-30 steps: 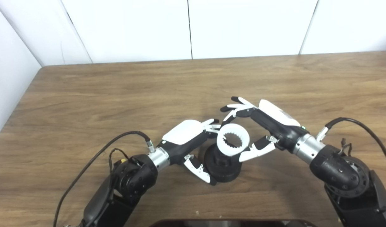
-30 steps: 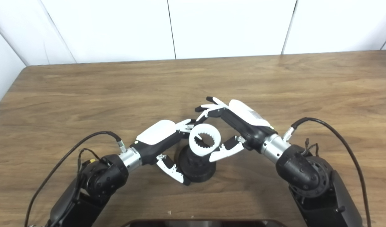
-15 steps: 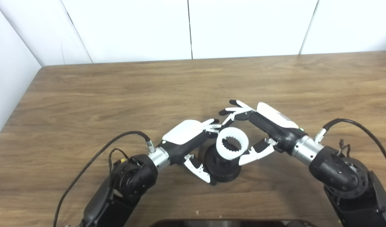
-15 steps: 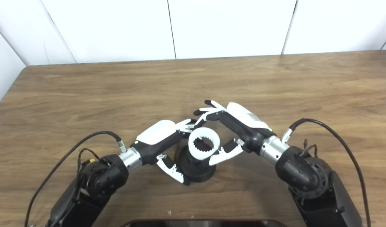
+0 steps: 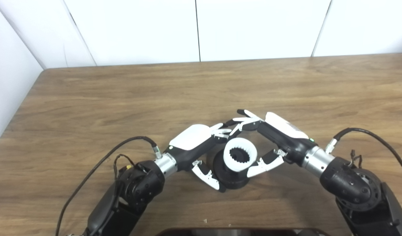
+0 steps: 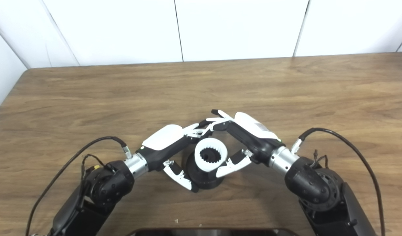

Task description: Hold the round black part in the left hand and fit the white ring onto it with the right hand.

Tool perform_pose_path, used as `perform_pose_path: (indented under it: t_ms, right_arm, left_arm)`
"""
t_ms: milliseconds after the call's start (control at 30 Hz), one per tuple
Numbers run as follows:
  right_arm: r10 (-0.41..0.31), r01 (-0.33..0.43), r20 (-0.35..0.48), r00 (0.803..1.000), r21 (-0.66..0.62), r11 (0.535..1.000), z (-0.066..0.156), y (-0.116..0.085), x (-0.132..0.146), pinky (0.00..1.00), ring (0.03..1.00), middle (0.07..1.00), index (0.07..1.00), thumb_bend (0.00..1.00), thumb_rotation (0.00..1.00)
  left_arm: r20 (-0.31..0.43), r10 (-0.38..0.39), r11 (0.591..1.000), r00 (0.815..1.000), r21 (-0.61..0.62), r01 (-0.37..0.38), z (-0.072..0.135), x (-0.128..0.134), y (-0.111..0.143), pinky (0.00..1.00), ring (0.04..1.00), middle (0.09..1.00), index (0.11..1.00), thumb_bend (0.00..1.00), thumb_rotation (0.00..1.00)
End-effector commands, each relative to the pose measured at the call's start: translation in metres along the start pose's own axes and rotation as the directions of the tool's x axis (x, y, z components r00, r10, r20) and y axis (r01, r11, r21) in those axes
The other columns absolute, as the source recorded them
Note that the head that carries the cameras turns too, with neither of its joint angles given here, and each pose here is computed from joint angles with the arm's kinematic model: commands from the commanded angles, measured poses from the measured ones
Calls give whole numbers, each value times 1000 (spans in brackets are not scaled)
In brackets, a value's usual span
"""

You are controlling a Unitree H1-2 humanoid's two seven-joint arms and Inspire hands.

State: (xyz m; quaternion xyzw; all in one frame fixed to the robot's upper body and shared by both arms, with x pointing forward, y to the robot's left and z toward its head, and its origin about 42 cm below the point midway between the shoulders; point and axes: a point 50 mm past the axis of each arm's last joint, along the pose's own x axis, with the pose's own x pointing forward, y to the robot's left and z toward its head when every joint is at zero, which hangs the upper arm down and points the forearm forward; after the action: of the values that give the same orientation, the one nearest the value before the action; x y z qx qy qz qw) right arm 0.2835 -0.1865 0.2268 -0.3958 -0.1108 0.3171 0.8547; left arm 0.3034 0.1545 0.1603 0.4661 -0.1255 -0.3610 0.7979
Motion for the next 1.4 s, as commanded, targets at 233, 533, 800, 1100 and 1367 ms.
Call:
perform_pose_path:
  t_ms: [233, 533, 800, 1100, 1367]
  right_arm:
    - [-35, 36, 55, 998, -19, 999, 9, -3, 5, 937, 995, 864, 491, 520, 160]
    - [-39, 39, 44, 998, 2, 999, 9, 3, 9, 958, 1000, 868, 492, 519, 158]
    - [-48, 48, 42, 998, 5, 999, 8, 3, 10, 947, 999, 869, 492, 519, 159]
    - [-53, 52, 39, 998, 7, 999, 7, 2, 10, 947, 1000, 867, 492, 519, 160]
    - [-42, 42, 27, 999, 9, 999, 3, 2, 10, 946, 1000, 867, 492, 519, 160]
  left_arm:
    - [13, -17, 1000, 1000, 22, 17, 5, 3, 3, 877, 990, 918, 654, 887, 246]
    - [14, -20, 1000, 1000, 11, 20, 7, 2, 3, 865, 995, 923, 659, 884, 225]
    - [22, -20, 1000, 1000, 4, 20, 10, 1, 1, 859, 994, 921, 670, 883, 224]
    - [27, -15, 1000, 1000, 1, 15, 12, -1, 1, 854, 995, 924, 670, 880, 214]
    - [28, -16, 1000, 999, -4, 16, 13, -1, 2, 872, 997, 924, 666, 883, 207]
